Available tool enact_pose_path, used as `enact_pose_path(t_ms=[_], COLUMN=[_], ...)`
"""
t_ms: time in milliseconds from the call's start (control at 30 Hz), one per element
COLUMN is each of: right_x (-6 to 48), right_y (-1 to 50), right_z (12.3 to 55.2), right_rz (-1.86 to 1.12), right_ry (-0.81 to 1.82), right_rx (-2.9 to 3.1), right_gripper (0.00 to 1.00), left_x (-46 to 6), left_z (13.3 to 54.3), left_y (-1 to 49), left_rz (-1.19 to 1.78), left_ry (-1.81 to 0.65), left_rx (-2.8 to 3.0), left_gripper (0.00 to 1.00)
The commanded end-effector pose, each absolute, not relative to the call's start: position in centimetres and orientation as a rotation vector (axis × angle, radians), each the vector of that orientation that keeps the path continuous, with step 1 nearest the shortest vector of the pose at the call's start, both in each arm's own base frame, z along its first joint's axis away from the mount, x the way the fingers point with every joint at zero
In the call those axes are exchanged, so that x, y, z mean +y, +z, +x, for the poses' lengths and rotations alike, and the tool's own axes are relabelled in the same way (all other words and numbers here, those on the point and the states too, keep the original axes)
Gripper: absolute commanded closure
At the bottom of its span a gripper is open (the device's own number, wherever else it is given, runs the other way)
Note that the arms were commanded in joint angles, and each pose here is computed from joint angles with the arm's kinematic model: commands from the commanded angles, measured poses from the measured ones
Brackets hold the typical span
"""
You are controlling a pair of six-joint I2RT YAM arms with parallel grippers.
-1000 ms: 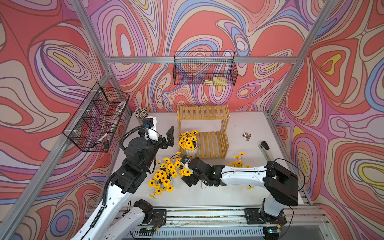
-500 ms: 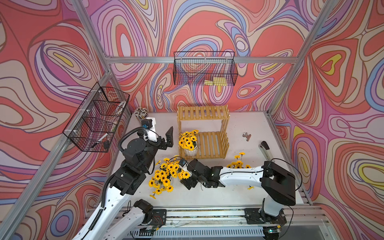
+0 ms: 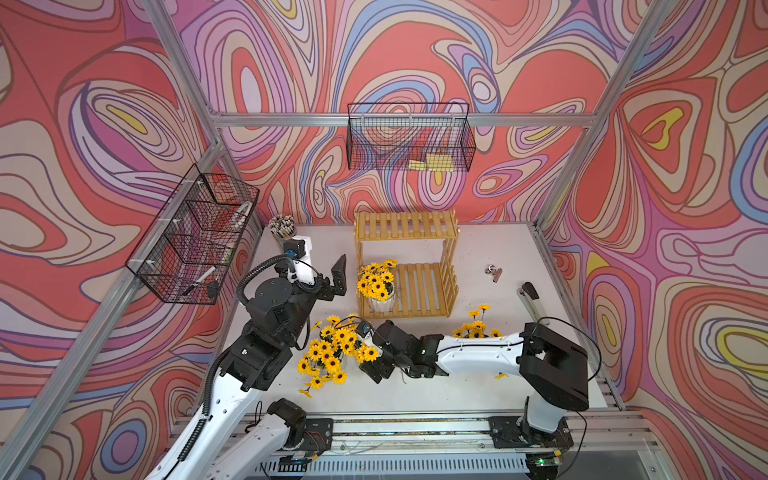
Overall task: Take the sunflower pots off the shelves
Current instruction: Place the sunflower pot at the center of the board.
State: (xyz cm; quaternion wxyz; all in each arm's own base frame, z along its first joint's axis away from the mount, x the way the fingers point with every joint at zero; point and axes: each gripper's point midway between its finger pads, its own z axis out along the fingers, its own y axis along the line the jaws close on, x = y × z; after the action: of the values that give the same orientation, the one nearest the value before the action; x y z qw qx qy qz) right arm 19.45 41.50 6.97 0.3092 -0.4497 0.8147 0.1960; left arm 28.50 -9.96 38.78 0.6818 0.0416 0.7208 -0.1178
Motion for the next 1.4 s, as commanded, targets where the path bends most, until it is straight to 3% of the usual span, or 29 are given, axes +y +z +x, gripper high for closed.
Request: enact_pose_path(t_ms=[0, 1033, 1367], right_x=[42.9, 43.1, 43.1], right_y=[8.4, 7.2, 7.7], right_z=[19.6, 19.4, 19.4], right_rz=[-1.172, -1.201, -1.206], right_ry=[0.567, 0.544, 0.543], right_rx=[2.088, 2.097, 2.085], right_gripper=[0.41, 0.03, 0.02], left_x=[-9.5, -9.6, -9.5], left_z=[28.4, 28.5, 28.5], left_y=[38.8, 38.8, 38.8], left_rz=[0.080, 0.079, 0.081], left_ry=[-0.254, -0.256, -0.252], left_rx=[1.612, 1.607, 1.606], left_gripper=[0.00, 0.00, 0.00])
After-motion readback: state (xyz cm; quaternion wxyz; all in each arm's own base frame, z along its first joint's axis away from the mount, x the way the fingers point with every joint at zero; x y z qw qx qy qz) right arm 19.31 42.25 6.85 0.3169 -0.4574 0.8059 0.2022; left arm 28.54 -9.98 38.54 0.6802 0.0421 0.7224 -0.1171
